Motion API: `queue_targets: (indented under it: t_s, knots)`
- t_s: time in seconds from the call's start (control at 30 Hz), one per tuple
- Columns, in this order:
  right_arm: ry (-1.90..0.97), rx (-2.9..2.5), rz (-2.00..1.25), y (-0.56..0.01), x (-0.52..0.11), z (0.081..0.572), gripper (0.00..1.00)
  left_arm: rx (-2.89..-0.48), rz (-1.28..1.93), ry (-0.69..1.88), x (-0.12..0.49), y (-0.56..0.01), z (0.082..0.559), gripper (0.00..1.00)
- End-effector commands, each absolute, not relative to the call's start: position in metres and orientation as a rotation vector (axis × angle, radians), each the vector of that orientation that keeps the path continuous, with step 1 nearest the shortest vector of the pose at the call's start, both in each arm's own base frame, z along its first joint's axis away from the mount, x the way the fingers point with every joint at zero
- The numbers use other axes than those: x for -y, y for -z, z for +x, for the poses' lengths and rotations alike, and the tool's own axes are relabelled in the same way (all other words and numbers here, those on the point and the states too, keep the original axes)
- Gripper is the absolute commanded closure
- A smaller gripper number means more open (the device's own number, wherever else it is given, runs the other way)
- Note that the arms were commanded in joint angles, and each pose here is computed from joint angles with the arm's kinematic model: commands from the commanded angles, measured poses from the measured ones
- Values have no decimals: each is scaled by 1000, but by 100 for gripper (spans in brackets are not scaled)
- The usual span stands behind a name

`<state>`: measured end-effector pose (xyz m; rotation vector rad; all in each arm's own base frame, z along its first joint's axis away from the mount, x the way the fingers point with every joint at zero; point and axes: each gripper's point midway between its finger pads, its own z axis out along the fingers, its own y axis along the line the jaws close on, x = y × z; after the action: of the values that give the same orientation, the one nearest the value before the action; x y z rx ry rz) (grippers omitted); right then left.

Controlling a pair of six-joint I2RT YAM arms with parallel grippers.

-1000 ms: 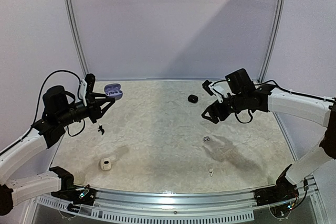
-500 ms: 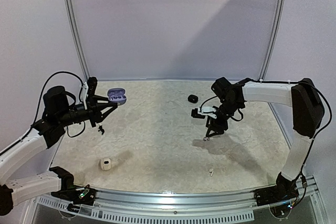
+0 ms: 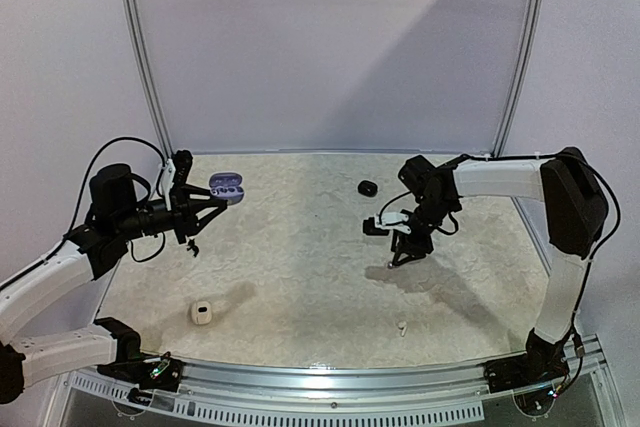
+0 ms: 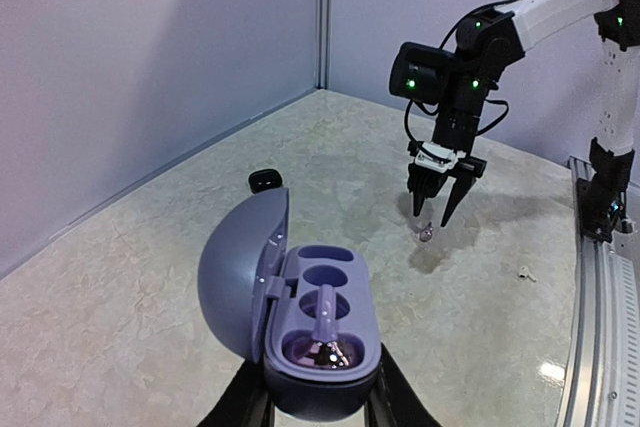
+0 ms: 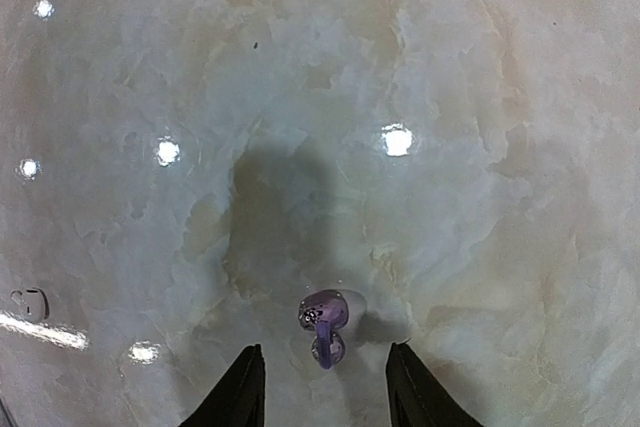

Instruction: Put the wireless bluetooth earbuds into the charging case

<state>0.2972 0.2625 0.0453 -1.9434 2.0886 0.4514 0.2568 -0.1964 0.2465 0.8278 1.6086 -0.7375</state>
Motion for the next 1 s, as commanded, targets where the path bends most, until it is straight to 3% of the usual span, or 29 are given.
queue_targets:
  t_s: [0.0, 0.73, 0.97]
  knots:
    - [-454, -2082, -1962, -35, -265, 302, 57, -1567, 847, 715, 199, -259, 259, 100]
    - [-500, -2107, -1983, -26, -269, 294, 76, -1569, 840, 680, 196, -259, 263, 100]
    - [-515, -2115, -1978, -29, -270, 293, 98, -1565, 845, 681, 197, -260, 262, 100]
